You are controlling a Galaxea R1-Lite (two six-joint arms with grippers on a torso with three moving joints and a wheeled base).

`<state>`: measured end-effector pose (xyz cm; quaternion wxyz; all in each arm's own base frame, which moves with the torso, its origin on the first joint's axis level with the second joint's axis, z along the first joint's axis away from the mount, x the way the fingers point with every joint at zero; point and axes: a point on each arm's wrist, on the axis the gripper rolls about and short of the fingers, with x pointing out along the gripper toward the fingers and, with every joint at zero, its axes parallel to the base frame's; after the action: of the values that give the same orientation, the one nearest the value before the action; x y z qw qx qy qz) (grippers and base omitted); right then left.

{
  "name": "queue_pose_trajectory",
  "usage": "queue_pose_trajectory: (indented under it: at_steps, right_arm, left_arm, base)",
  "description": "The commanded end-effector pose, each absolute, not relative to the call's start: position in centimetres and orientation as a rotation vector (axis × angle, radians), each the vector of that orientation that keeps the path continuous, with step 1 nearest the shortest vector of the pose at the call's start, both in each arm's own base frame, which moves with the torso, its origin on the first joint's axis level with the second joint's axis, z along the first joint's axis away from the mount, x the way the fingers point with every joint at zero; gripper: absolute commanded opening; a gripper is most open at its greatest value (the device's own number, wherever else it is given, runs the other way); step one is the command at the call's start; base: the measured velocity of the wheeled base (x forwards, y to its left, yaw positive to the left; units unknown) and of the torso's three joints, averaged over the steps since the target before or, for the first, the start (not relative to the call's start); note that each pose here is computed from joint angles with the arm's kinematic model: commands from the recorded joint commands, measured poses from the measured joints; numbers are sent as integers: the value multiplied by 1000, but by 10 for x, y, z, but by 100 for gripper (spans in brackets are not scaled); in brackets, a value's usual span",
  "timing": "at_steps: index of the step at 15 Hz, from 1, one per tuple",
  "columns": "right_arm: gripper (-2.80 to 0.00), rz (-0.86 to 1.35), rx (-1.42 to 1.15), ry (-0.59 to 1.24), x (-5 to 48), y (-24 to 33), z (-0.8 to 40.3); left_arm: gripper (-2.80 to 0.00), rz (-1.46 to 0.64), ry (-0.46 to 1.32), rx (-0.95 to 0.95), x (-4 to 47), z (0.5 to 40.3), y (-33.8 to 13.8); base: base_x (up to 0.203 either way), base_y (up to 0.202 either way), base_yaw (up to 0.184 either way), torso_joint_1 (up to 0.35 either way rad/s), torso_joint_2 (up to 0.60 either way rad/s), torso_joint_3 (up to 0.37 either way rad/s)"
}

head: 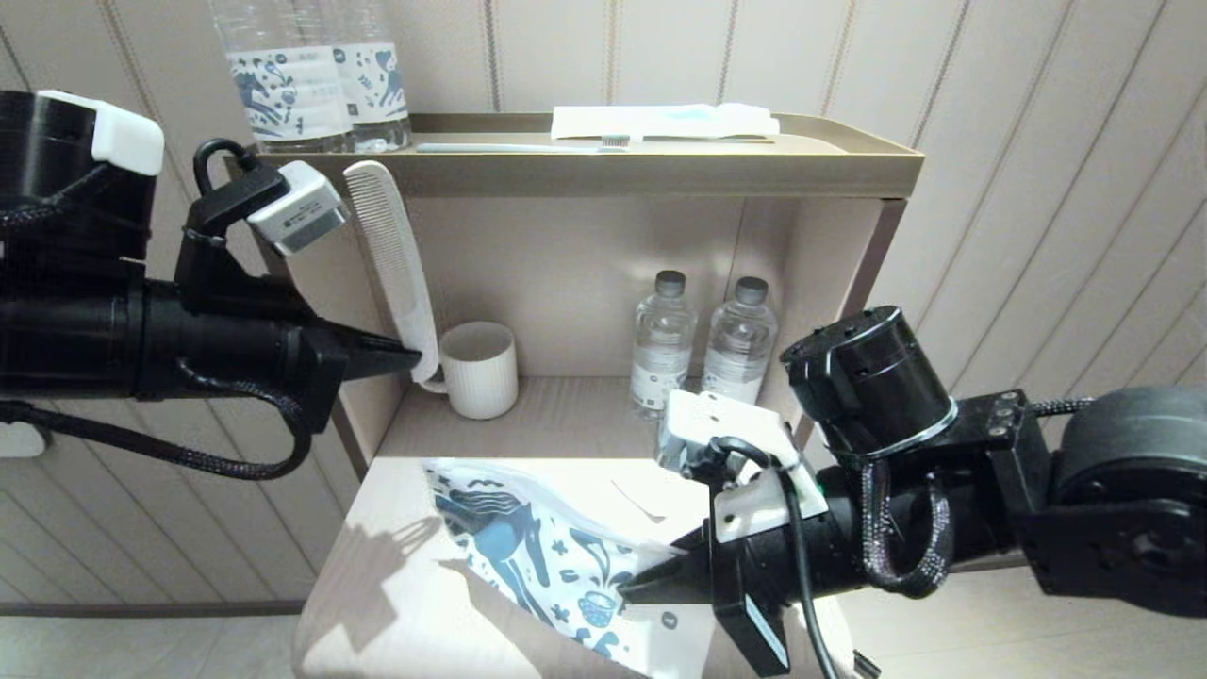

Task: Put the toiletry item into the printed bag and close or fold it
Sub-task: Place the comb into the storage bag

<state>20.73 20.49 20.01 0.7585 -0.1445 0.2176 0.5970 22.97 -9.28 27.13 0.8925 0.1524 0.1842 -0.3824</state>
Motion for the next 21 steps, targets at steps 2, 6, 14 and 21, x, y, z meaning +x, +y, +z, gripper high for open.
queue_pose_trajectory:
  at_steps: [2, 6, 14, 21]
  right_arm:
    - [-280, 1186, -415, 413, 201, 214, 194]
    - [-280, 1130, -417, 326, 203, 214, 204]
    - [-280, 1046, -510, 199, 186, 215, 218]
    - [-280, 1071, -516, 222, 184, 221, 212]
  left_arm:
    - [-280, -834, 368, 303, 233, 276, -101]
    - [-280, -892, 353, 274, 235, 280, -104]
    - [-280, -992, 341, 278, 233, 288, -123]
    - [-280, -1050, 409, 284, 228, 271, -134]
  base:
    - [0, 0, 0, 0, 0, 0]
    - [0, 0, 0, 0, 0, 0]
    - [0, 0, 0, 0, 0, 0]
    - [0, 0, 0, 0, 0, 0]
